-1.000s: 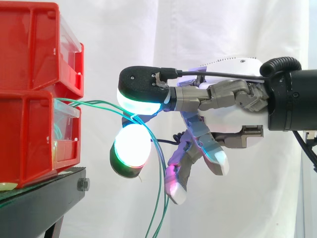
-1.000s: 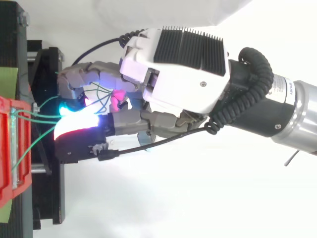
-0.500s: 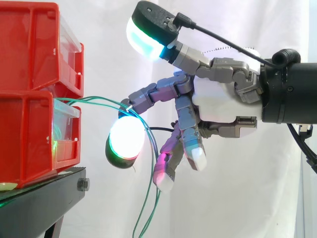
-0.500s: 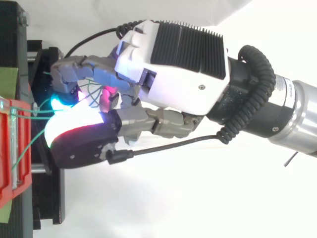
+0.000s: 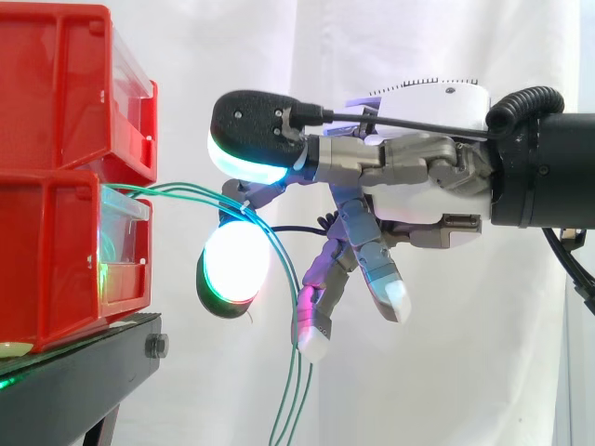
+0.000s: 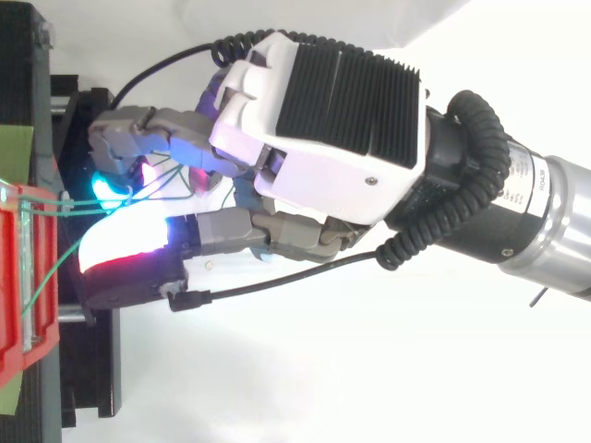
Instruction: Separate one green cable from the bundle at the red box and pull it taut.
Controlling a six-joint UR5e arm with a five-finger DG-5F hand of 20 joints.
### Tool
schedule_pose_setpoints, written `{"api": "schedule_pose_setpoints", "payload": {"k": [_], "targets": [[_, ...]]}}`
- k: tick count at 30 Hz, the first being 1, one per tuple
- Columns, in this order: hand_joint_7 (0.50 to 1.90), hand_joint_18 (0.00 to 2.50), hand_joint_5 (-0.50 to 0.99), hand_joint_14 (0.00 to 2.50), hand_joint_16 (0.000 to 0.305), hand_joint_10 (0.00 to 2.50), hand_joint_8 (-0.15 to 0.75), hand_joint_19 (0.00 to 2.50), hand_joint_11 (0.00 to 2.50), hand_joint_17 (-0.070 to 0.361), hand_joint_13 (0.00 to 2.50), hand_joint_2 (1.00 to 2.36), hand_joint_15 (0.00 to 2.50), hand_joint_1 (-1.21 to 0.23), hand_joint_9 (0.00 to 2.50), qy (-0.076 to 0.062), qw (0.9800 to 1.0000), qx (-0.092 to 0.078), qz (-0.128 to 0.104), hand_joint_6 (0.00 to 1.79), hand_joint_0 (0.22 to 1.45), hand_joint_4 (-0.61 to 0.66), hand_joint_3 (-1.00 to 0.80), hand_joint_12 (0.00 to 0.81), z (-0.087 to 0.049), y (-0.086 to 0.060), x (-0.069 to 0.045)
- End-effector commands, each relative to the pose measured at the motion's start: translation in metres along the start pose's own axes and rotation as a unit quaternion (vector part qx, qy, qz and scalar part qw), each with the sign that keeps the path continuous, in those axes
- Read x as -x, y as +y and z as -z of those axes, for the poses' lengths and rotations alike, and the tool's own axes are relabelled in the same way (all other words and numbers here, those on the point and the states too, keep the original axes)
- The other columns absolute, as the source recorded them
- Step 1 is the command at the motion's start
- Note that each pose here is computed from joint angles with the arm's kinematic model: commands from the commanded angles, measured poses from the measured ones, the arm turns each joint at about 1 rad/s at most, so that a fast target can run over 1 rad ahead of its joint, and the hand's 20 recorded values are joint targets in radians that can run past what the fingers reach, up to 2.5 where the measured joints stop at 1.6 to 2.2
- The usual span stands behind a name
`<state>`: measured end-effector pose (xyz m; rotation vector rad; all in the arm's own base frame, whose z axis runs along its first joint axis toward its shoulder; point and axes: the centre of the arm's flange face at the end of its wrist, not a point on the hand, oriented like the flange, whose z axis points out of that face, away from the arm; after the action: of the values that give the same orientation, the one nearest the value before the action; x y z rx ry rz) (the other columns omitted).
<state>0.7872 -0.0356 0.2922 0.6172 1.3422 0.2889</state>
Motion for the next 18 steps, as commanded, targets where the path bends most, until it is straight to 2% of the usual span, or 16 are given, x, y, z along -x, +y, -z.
{"api": "schedule_pose_setpoints", "payload": {"k": [1,4,7,8,10,13,18], "targets": [[1.27,0.92,0.15,0.01,0.045,0.00,0.072,0.60,0.12,0.102,1.32,1.00,0.45,-0.32,2.07,0.000,0.9999,0.000,0.015,0.50,0.64,0.05,-0.50,0.434,0.0001,0.0007,-0.0004],[1.28,0.93,0.15,0.01,0.045,0.00,0.085,0.60,0.13,0.102,1.33,1.00,0.46,-0.38,2.07,-0.001,0.9997,0.002,0.023,0.50,0.67,0.05,-0.50,0.437,-0.0001,0.0020,-0.0008],[1.29,0.93,0.15,0.01,0.045,0.01,0.102,0.60,0.16,0.102,1.32,1.00,0.46,-0.42,2.05,-0.013,0.9995,0.009,0.028,0.50,0.69,0.03,-0.50,0.443,-0.0028,0.0046,0.0009],[1.29,0.93,0.15,0.01,0.045,0.01,0.109,0.60,0.16,0.102,1.32,1.00,0.47,-0.43,2.05,-0.013,0.9995,0.009,0.028,0.50,0.69,0.03,-0.50,0.442,-0.0028,0.0046,0.0009],[1.28,0.92,0.15,0.01,0.046,0.01,0.129,0.59,0.17,0.103,1.31,1.00,0.47,-0.55,2.02,-0.017,0.9994,0.010,0.030,0.50,0.71,0.04,-0.50,0.438,-0.0034,0.0051,0.0015],[1.27,0.91,0.14,0.01,0.046,0.01,0.130,0.60,0.19,0.103,1.31,1.00,0.47,-0.63,2.02,-0.018,0.9994,0.011,0.029,0.50,0.72,0.05,-0.50,0.440,-0.0035,0.0064,0.0010],[1.26,0.88,0.14,0.01,0.044,0.01,0.147,0.61,0.20,0.100,1.29,1.01,0.49,-0.72,1.98,-0.018,0.9994,0.011,0.029,0.50,0.75,0.06,-0.33,0.435,-0.0037,0.0054,0.0017]]}}
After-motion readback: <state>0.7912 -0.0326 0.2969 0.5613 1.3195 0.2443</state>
